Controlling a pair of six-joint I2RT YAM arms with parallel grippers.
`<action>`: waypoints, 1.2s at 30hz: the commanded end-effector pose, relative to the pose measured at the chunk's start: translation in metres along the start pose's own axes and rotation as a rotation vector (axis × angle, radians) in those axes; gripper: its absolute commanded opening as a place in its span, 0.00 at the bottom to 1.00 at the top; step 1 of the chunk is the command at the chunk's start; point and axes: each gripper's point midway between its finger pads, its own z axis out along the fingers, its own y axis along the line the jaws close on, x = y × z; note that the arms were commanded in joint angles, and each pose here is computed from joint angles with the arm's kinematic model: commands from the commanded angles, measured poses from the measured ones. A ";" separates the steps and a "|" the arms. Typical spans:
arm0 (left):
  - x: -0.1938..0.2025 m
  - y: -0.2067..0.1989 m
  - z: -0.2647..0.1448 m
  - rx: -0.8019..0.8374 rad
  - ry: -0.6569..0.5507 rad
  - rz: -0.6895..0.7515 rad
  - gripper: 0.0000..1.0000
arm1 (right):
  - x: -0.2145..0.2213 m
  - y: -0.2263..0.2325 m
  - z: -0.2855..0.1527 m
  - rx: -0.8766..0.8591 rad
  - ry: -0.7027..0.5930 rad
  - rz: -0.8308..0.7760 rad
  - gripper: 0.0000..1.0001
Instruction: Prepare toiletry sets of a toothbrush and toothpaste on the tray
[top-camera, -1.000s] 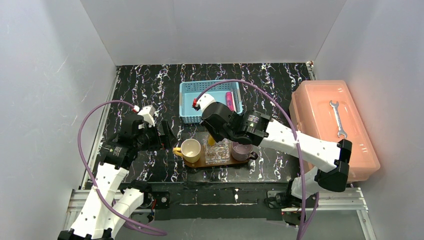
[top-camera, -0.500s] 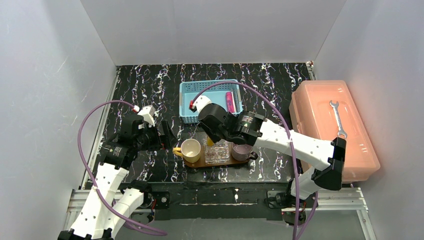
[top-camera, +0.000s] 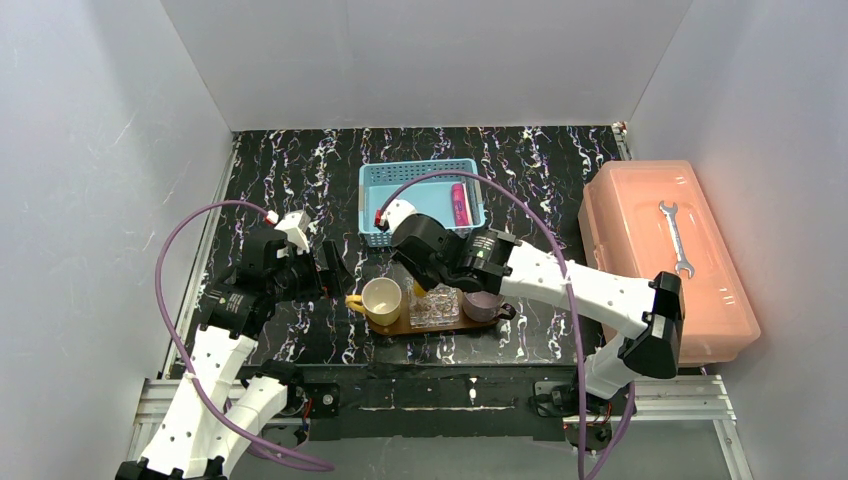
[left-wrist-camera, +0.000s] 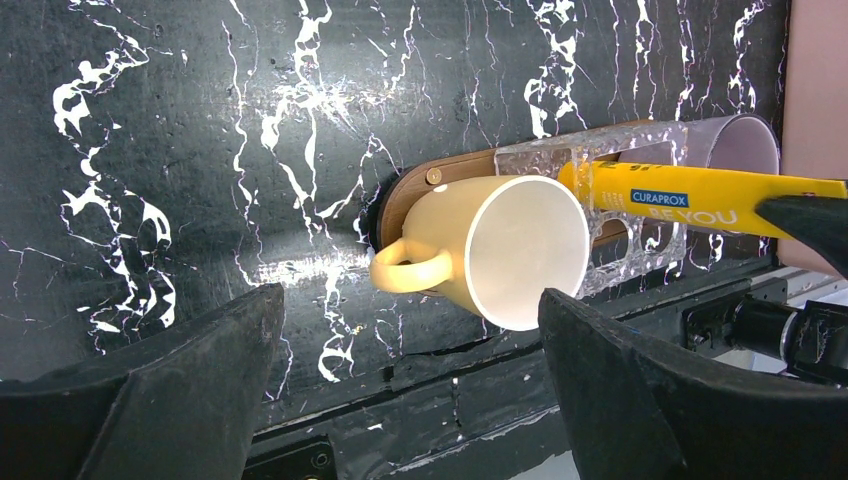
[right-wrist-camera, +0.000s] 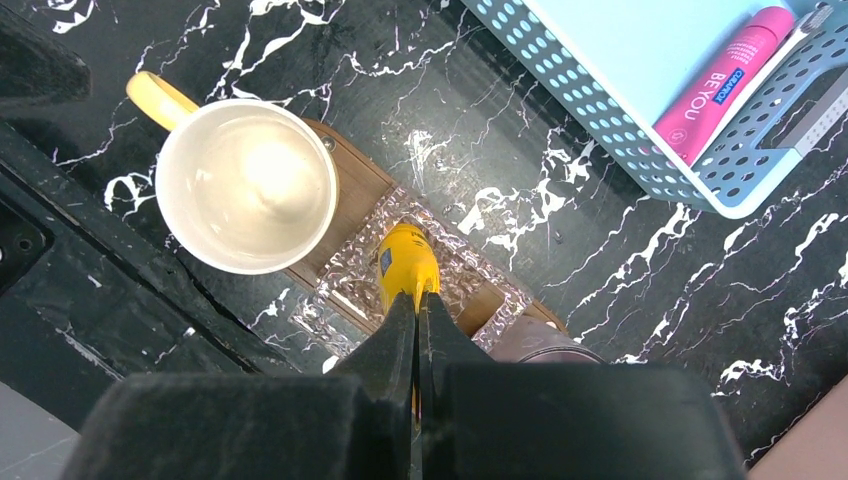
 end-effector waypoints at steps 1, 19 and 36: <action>0.001 0.004 0.001 -0.014 -0.002 0.014 0.98 | -0.007 0.006 0.007 -0.014 -0.039 0.011 0.01; 0.001 0.004 0.001 -0.015 -0.004 0.013 0.98 | 0.010 0.005 0.025 -0.004 -0.015 0.026 0.01; 0.002 0.004 0.001 -0.017 0.001 0.012 0.98 | 0.020 0.001 0.037 -0.018 0.010 0.063 0.02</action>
